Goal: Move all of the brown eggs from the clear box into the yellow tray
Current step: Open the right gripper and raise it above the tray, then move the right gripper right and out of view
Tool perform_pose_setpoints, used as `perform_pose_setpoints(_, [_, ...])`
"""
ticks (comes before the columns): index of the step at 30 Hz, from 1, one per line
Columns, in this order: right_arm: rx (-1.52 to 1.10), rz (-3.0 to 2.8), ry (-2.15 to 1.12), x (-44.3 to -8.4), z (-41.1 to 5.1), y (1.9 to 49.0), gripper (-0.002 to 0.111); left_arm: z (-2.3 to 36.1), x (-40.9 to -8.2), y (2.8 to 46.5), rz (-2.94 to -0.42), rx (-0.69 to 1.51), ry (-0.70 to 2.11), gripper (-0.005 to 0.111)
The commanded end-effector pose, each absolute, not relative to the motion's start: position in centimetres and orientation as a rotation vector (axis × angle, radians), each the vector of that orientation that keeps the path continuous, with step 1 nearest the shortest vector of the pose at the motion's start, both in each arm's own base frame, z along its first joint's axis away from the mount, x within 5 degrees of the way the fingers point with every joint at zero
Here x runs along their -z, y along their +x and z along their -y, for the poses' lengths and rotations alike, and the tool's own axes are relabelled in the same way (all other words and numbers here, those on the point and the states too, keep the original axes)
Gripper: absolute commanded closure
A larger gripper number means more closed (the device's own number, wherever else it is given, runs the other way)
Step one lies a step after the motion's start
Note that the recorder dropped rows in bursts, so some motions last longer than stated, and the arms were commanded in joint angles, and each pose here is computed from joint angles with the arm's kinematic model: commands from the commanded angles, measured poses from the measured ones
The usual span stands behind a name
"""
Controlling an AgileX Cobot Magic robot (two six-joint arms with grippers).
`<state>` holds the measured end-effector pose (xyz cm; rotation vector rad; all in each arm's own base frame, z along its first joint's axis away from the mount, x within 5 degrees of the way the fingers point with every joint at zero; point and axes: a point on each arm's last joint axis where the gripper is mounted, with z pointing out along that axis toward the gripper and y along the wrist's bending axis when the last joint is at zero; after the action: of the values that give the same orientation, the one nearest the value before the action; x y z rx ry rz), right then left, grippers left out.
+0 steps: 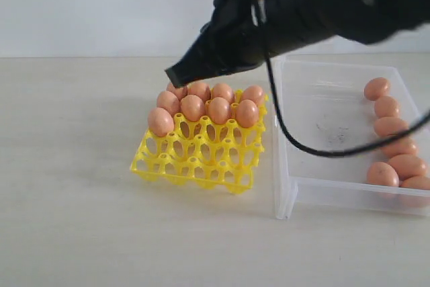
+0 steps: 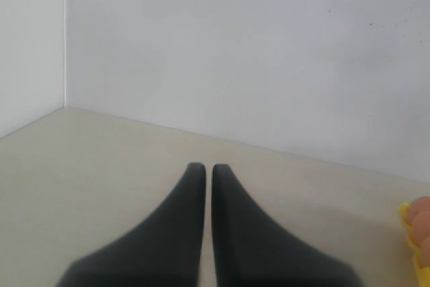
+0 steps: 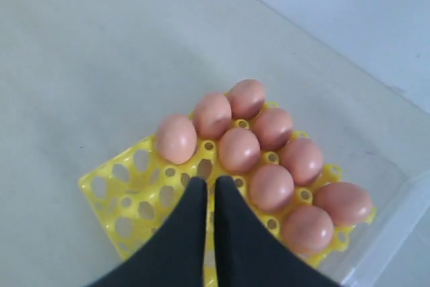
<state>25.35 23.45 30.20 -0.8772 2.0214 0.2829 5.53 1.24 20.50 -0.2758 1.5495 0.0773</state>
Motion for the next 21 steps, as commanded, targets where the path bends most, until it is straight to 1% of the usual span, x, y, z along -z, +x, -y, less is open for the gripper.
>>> perform_pose_setpoints(1, [-0.311, -1.826, -0.907, -30.3, -20.9, 22.4, 0.108, -1.2, -20.6, 5.5, -1.533, -0.065, -0.288, 0.103])
perform_pose_setpoints(5, [-0.293, -1.65, -1.027, -30.0, -19.0, 19.6, 0.108, -1.2, -20.6, 5.5, -1.533, -0.065, -0.288, 0.103])
perform_pose_setpoints(10, [-0.18, -1.61, -1.119, -29.3, -16.4, 17.3, 0.109, -1.2, -20.6, 5.5, -1.533, -0.065, -0.288, 0.103])
perform_pose_setpoints(15, [-0.2, -1.556, -1.067, -30.9, -15.3, 16.2, 0.109, -1.2, -20.6, 5.5, -1.533, -0.065, -0.288, 0.103])
perform_pose_setpoints(19, [-0.128, -1.61, -1.067, -31.0, -14.2, 15.8, 0.109, -1.2, -20.6, 5.5, -1.533, -0.065, -0.288, 0.103])
perform_pose_setpoints(21, [-0.126, -1.633, -1.013, -31.2, -13.5, 16.1, 0.109, -1.2, -20.6, 5.5, -1.533, -0.065, -0.288, 0.103])
